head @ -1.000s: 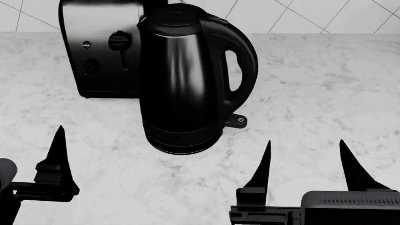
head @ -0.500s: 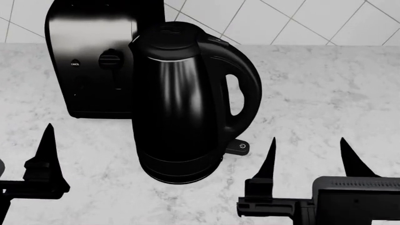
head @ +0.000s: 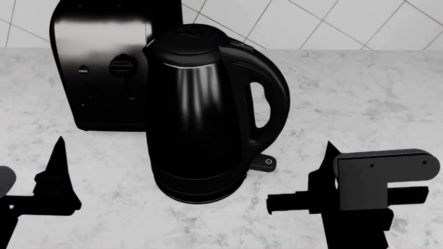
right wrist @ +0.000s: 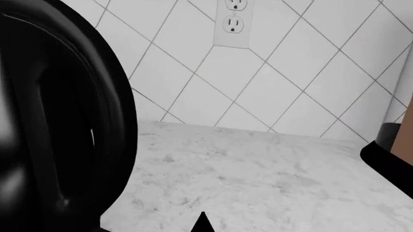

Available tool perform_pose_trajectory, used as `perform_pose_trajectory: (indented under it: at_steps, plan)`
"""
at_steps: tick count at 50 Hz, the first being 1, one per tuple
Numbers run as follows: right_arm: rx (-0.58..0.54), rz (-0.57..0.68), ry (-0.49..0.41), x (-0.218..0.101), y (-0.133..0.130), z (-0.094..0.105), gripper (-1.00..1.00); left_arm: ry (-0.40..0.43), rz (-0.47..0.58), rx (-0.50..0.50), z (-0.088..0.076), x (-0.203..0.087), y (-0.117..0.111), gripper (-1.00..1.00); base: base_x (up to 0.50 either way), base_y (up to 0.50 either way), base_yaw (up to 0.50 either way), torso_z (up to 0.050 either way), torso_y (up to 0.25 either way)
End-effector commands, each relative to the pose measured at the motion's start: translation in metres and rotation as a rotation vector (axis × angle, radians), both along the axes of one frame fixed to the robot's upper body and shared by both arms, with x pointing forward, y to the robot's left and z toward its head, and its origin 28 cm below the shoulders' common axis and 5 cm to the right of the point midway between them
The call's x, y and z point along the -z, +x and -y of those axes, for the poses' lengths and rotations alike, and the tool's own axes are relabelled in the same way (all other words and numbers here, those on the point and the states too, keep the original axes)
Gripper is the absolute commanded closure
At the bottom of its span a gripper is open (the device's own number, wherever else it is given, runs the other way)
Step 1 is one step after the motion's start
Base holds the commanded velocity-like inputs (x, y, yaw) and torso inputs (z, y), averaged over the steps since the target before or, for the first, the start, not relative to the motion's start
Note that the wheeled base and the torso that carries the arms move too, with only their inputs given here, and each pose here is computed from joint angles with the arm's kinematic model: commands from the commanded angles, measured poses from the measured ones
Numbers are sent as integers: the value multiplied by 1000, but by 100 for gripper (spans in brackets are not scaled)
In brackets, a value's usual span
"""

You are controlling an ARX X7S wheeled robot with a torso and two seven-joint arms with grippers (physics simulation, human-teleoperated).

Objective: Press down the lever to turn on the electric kettle.

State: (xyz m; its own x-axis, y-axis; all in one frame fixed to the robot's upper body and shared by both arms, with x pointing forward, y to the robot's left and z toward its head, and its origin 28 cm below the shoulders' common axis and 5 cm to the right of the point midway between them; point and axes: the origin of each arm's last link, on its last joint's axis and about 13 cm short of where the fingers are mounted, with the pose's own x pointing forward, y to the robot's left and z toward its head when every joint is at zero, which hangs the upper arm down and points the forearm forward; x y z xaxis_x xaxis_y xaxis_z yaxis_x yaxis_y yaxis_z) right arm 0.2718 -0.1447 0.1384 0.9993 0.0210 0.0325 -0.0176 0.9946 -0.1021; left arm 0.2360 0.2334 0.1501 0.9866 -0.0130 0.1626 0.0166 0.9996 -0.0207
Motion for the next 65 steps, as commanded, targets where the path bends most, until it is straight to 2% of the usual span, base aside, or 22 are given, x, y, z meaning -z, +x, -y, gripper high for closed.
perform_pose_trajectory:
  at_steps: [1, 8, 10, 15, 18, 26, 40, 65]
  plan:
    - [-16, -10, -9, -2, 5, 1, 100, 20, -10, 1, 3, 2, 3, -100, 0, 0, 0, 0, 0]
    - [-77, -8, 10, -8, 5, -6, 100, 12, -10, 3, 3, 2, 2, -100, 0, 0, 0, 0, 0]
    - [-167, -26, 55, -7, 5, -10, 100, 16, -11, -1, 2, 4, 2, -100, 0, 0, 0, 0, 0]
    - [-259, -41, 149, -8, 4, -9, 100, 12, -14, -4, 0, 4, 3, -100, 0, 0, 0, 0, 0]
    - [-272, -54, 184, -9, 5, -6, 100, 9, -17, -6, 0, 6, 5, -100, 0, 0, 0, 0, 0]
    - [-273, -68, 211, -4, 4, -1, 100, 6, -21, -19, -2, 8, 8, -100, 0, 0, 0, 0, 0]
    - [-323, -66, 188, -7, -2, -10, 100, -1, -24, -26, -3, 10, 9, -100, 0, 0, 0, 0, 0]
    - [-345, -155, 169, 8, 9, -16, 100, -8, -19, -36, -7, 12, 9, -100, 0, 0, 0, 0, 0]
